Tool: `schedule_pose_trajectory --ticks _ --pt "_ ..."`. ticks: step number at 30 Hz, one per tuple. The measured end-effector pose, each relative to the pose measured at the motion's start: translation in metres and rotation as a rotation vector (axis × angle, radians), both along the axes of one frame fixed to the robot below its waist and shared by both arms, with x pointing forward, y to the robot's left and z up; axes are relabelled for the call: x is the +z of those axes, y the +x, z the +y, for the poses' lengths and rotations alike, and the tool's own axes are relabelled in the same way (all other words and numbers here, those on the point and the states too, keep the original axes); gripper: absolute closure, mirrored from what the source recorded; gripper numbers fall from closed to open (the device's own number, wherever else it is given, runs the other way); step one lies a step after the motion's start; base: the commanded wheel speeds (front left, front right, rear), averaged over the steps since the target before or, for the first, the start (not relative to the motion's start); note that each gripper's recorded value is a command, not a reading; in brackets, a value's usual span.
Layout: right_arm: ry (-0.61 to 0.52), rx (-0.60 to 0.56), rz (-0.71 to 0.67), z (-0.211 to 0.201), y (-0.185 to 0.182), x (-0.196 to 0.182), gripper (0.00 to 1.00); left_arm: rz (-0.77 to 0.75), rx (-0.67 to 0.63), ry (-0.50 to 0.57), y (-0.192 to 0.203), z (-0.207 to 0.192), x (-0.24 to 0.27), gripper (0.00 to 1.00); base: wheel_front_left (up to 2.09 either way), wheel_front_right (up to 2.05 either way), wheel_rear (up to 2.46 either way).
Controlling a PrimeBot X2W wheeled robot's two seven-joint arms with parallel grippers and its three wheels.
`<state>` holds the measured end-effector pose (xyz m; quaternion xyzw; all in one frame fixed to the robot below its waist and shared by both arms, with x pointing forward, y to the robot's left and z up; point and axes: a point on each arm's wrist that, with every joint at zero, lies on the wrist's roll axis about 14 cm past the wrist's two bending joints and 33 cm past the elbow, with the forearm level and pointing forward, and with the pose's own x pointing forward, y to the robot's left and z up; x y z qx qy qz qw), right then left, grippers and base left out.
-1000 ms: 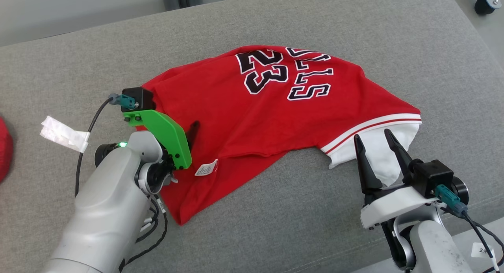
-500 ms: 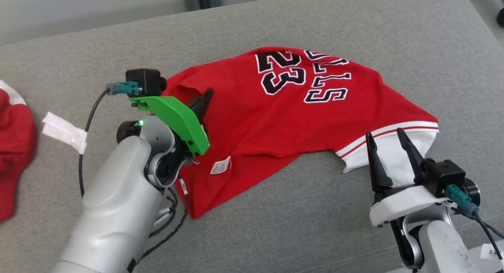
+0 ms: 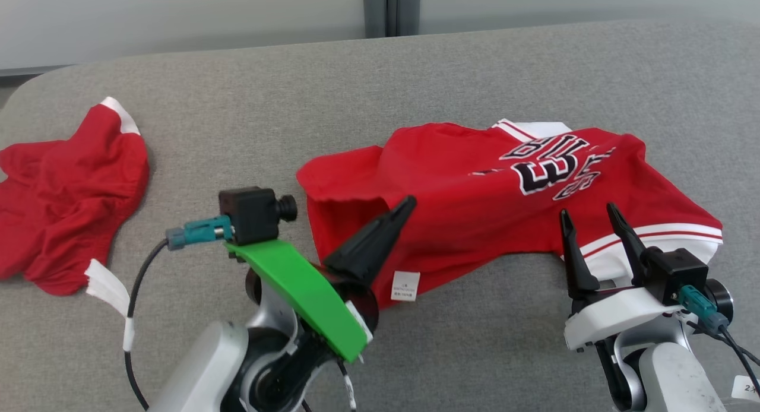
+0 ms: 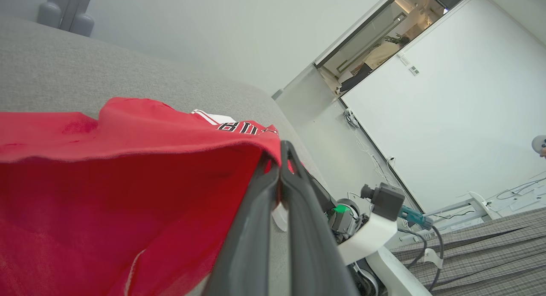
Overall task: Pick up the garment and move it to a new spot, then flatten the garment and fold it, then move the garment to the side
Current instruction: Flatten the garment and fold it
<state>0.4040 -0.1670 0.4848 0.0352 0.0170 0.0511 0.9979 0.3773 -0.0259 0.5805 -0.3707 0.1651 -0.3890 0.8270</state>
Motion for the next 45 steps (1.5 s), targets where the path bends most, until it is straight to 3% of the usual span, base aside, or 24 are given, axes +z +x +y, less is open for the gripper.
schedule_pose_trajectory --ticks 5,7,8,9,10,13,15,20,27,34,42,43,44,45 --pt "0.004 0.028 -0.015 0.010 0.003 0.006 0.00 0.102 -0.008 0.032 -0.024 0.002 -0.020 1.00 0.00 0.00 0.00" --pt "0.004 0.032 -0.016 0.011 0.004 0.006 0.00 0.163 0.023 0.090 -0.023 0.011 -0.044 1.00 0.00 0.00 0.00" --pt "0.005 0.033 -0.015 0.012 0.004 0.006 0.00 0.182 0.041 0.132 -0.021 0.016 -0.058 0.67 0.00 0.00 0.00" --pt "0.005 0.035 -0.013 0.012 0.004 0.005 0.00 0.188 0.081 0.188 -0.016 0.026 -0.072 0.01 0.00 0.00 0.00" --pt "0.005 0.037 -0.012 0.013 0.004 0.005 0.00 0.189 0.120 0.244 -0.011 0.036 -0.086 0.00 0.00 0.00 0.00" --pt "0.007 0.040 -0.008 0.014 0.002 0.003 0.00 0.214 0.159 0.424 -0.006 0.056 -0.130 0.00 0.00 0.00 0.00" --pt "0.010 0.036 -0.009 0.013 0.002 0.004 0.00 0.244 0.161 0.473 -0.006 0.060 -0.147 0.00 0.00 0.00 0.00" --pt "0.006 0.003 -0.014 0.001 -0.002 0.005 0.00 0.279 0.187 0.431 0.003 0.060 -0.150 0.00 0.00 0.00 0.00" --pt "0.003 -0.010 -0.011 -0.003 -0.006 0.005 0.00 0.198 0.303 0.506 0.052 0.086 -0.138 0.00 0.00 0.00 0.00" --pt "0.001 -0.022 -0.012 -0.008 -0.005 0.003 0.00 0.276 0.240 0.604 0.069 0.070 -0.168 0.00 0.00 0.00 0.00" --pt "0.000 -0.066 0.015 -0.023 -0.007 -0.008 0.00 0.351 0.165 0.647 0.074 0.051 -0.201 0.00 0.00 0.00 0.00" --pt "0.000 -0.071 0.015 -0.024 -0.006 -0.009 0.00 0.352 0.155 0.650 0.076 0.048 -0.203 0.07 0.00 0.00 0.00" --pt "-0.002 -0.075 0.016 -0.026 -0.005 -0.009 0.00 0.343 0.144 0.653 0.079 0.045 -0.204 0.68 0.00 0.00 0.00" --pt "-0.001 -0.078 0.017 -0.027 -0.005 -0.010 0.00 0.334 0.136 0.657 0.082 0.043 -0.205 1.00 0.00 0.00 0.00"
